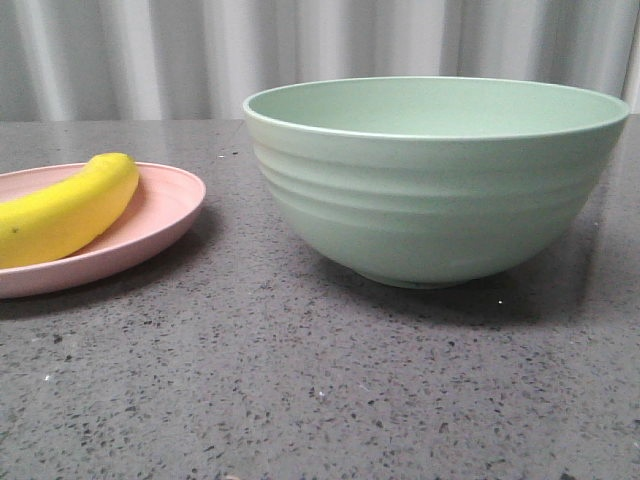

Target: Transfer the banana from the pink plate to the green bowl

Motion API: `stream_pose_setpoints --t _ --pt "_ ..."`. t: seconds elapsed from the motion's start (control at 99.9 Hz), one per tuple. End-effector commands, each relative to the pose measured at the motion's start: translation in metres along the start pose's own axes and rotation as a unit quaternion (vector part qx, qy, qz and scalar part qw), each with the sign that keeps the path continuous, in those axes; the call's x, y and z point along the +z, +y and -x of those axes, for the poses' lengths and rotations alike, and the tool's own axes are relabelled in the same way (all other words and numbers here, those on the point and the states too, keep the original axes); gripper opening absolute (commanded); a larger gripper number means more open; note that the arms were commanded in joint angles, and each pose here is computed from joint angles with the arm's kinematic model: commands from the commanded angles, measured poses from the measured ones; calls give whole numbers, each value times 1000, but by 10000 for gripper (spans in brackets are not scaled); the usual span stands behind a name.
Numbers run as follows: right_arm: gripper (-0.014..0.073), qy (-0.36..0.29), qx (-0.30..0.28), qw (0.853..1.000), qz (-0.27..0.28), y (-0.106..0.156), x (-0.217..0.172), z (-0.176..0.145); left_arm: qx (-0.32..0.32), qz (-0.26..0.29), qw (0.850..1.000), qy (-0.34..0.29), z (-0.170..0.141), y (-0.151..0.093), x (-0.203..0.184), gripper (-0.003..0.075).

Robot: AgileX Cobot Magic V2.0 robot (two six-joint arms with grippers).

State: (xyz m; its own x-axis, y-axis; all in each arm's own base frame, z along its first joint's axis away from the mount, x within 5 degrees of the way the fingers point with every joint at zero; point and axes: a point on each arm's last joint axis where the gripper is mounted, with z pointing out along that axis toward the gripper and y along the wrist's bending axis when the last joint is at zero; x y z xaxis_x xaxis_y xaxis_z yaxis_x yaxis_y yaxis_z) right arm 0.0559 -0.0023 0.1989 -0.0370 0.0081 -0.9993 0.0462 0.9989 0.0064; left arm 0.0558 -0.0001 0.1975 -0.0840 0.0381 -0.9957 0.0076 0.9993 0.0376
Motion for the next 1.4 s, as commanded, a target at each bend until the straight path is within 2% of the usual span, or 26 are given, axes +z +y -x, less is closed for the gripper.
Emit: stream_pose_setpoints --t 0.0,0.851,1.041,1.211,1.391 --pt "-71 -34 -9 999 -5 -1 -1 1 -1 2 999 -52 6 0 -2 -20" --pt "-71 -27 -9 1000 -5 -1 -1 -1 -1 1 999 -49 5 0 -2 -20" --pt "-71 -26 -9 1000 -4 0 -2 6 -69 -8 996 -61 9 -1 -3 -20" --pt "-71 -10 -5 1000 -2 0 -2 14 -69 -9 995 -66 26 0 -5 -20" --pt "-71 9 53 999 7 2 4 28 -66 -12 996 -57 60 0 -6 -20"
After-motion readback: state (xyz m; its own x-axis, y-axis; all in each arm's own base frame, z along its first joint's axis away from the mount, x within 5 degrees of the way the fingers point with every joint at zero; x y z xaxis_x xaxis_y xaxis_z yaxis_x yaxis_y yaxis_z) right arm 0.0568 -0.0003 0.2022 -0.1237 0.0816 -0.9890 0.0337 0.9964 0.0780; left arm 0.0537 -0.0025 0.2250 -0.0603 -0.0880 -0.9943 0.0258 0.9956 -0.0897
